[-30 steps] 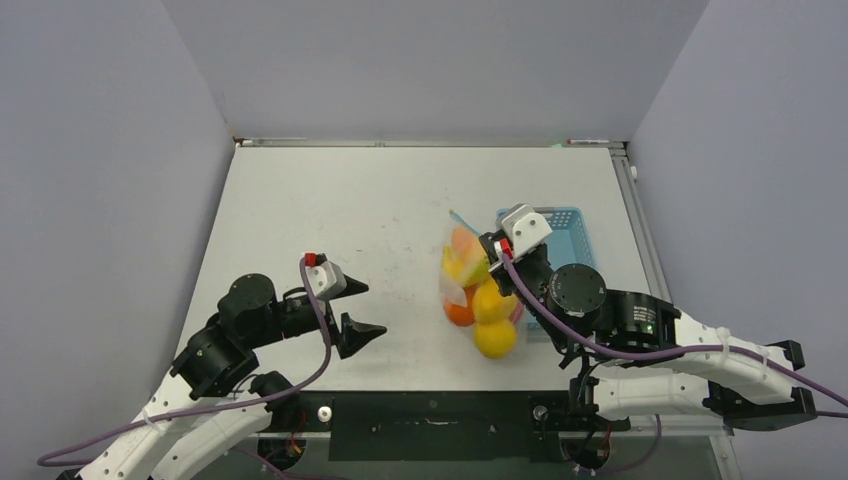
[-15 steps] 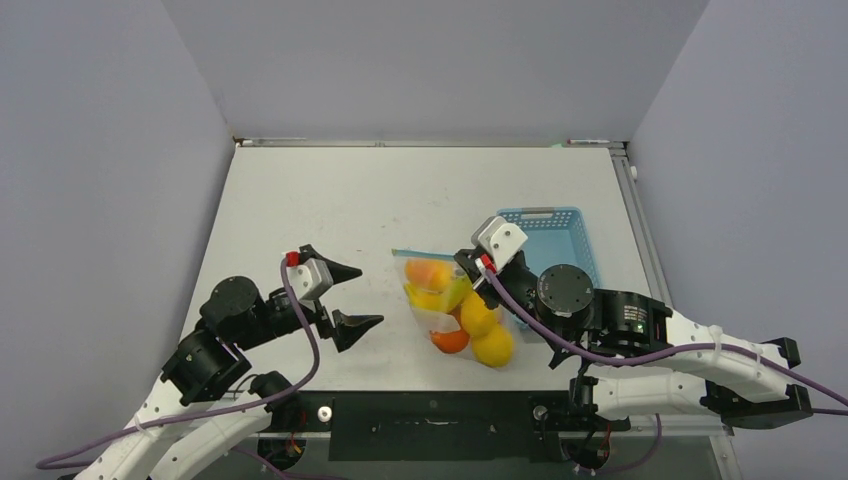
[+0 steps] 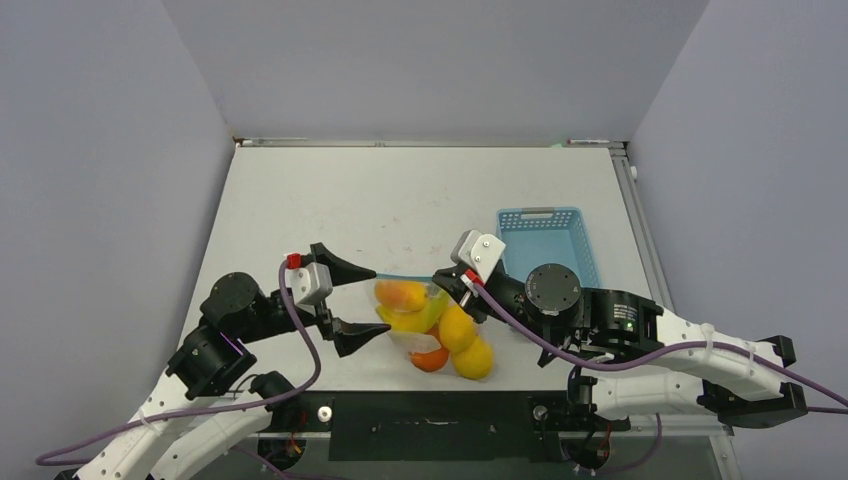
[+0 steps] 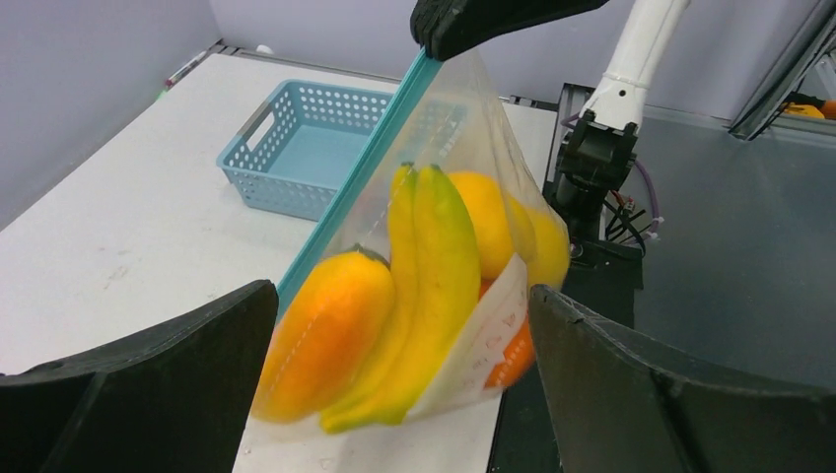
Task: Place the food in the zip-top bag and seal the zipper
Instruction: Place the zipper food storage bag at the center of the board.
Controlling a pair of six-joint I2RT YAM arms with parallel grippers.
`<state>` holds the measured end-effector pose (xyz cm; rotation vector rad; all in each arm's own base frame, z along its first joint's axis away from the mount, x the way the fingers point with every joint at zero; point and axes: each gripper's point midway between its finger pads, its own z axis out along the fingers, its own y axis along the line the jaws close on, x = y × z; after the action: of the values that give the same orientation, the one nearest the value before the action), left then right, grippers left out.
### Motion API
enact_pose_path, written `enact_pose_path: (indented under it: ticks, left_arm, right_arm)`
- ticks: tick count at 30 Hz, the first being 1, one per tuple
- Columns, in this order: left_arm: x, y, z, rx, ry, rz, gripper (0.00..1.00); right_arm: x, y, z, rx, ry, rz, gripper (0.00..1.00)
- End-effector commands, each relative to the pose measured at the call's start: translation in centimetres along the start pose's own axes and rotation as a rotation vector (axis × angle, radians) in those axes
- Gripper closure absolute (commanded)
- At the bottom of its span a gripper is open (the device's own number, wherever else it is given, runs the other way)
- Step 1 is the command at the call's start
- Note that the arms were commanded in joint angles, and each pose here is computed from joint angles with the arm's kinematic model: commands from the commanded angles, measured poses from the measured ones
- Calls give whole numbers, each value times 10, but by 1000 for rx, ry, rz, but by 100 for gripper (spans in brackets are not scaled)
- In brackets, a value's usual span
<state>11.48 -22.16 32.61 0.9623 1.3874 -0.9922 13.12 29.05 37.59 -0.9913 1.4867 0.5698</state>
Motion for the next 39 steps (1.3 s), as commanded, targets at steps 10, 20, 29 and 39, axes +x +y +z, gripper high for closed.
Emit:
enact_pose_path:
  ticks: [10,20,29,39]
  left_arm:
    - [-20,-26,3,171,-91,84,4]
    - [3,-38,14,291,-5,1,3]
    - [22,-41,17,336,67,-33,24]
    - [32,-47,18,387,112,-72,83]
  right_arm:
    - [-43,44,-10,-275,-167,53,95]
    - [-50,54,-14,-333,-205,56,95]
    - [-60,56,-16,-355,-234,54,95]
    - [-63,56,-17,-353,-247,58,95]
